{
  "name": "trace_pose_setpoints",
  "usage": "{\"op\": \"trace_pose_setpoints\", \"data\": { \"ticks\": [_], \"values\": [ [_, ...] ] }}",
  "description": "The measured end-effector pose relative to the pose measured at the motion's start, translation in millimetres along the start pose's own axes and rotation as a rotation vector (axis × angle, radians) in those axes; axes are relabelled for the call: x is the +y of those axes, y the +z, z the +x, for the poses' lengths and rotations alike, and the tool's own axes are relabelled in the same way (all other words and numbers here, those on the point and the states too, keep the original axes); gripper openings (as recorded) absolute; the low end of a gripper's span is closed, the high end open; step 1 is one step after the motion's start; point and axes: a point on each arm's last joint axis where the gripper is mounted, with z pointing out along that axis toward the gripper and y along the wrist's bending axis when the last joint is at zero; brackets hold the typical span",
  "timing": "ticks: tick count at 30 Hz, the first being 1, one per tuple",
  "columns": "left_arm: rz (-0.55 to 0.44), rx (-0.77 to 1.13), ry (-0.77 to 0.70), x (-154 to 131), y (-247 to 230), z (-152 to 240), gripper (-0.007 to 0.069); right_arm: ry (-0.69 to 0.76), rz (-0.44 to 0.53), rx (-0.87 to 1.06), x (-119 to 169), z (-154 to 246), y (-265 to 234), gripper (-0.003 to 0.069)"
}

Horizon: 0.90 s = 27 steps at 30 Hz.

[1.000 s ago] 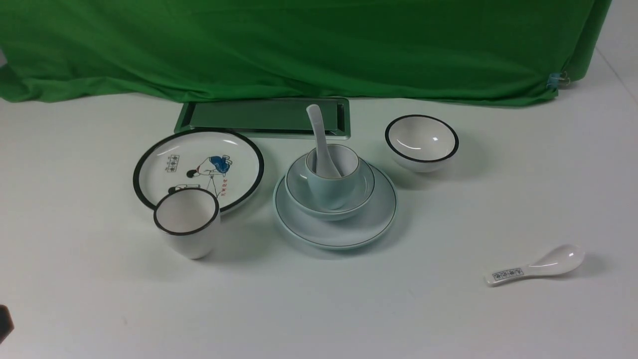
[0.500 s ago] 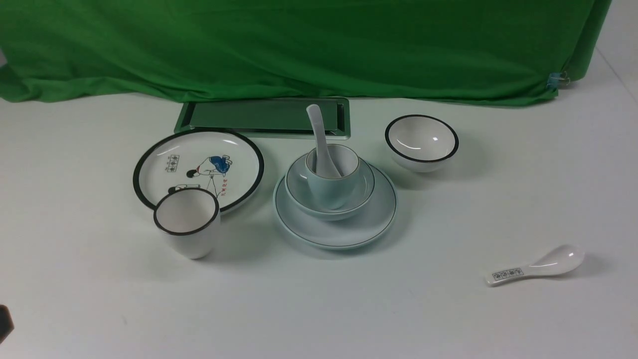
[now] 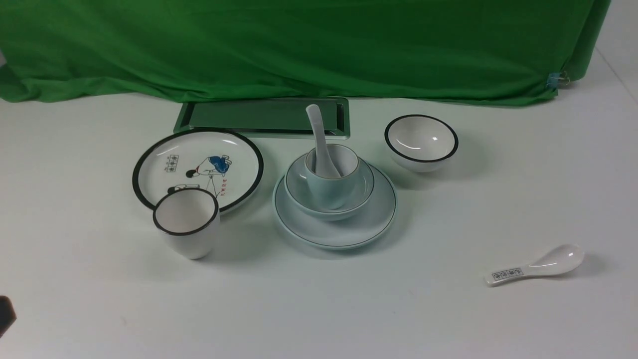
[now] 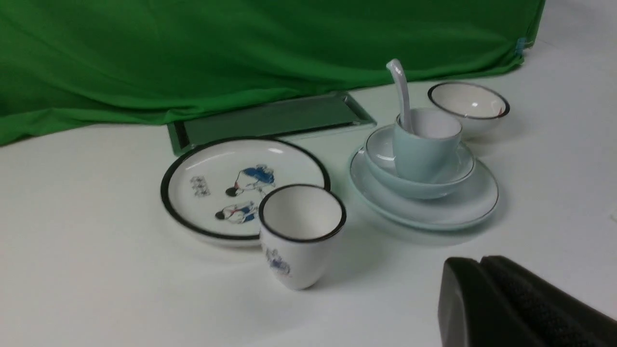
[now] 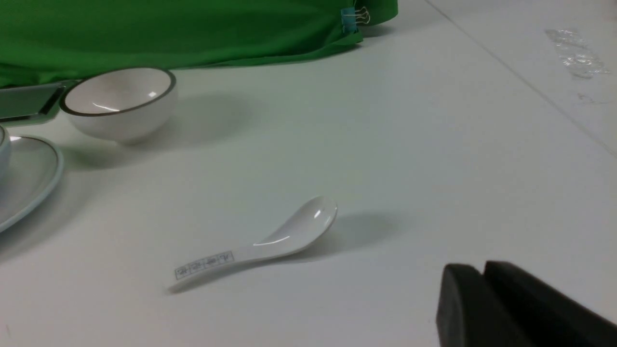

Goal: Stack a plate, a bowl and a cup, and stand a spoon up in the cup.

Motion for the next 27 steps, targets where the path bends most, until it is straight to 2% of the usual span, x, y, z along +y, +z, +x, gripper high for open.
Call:
{"op": "trace_pose_setpoints", "data": {
  "ticks": [4, 9, 10, 12, 16, 22, 27],
  "values": [
    [-0.012, -0.12, 0.028, -0.4, 11.8, 8.0, -0.0029, 0.001, 0.0, 0.0, 0.0, 0.0, 0.0, 0.0083],
    [-0.193, -0.233, 0.03, 9.8, 26.3, 35.9, -0.0029, 0.001, 0.0, 0.001, 0.0, 0.1, 0.0, 0.0102],
    [-0.193, -0.24, 0.029, 9.8, 26.0, 35.4, -0.0029, 0.001, 0.0, 0.001, 0.0, 0.1, 0.0, 0.0102],
    [-0.269, -0.195, -0.014, 15.9, 32.1, 59.3, -0.0029, 0.002, 0.0, 0.001, 0.0, 0.1, 0.0, 0.011],
    [-0.327, -0.131, -0.05, 19.1, 32.4, 78.2, -0.0029, 0.002, 0.0, 0.001, 0.0, 0.1, 0.0, 0.0124],
    [-0.348, -0.003, -0.052, 19.3, 32.6, 90.2, -0.0029, 0.002, 0.0, 0.001, 0.0, 0.1, 0.0, 0.014],
    [-0.35, 0.006, -0.03, 19.4, 32.5, 90.7, -0.0029, 0.002, 0.0, 0.001, 0.0, 0.1, 0.0, 0.0153]
  ]
}}
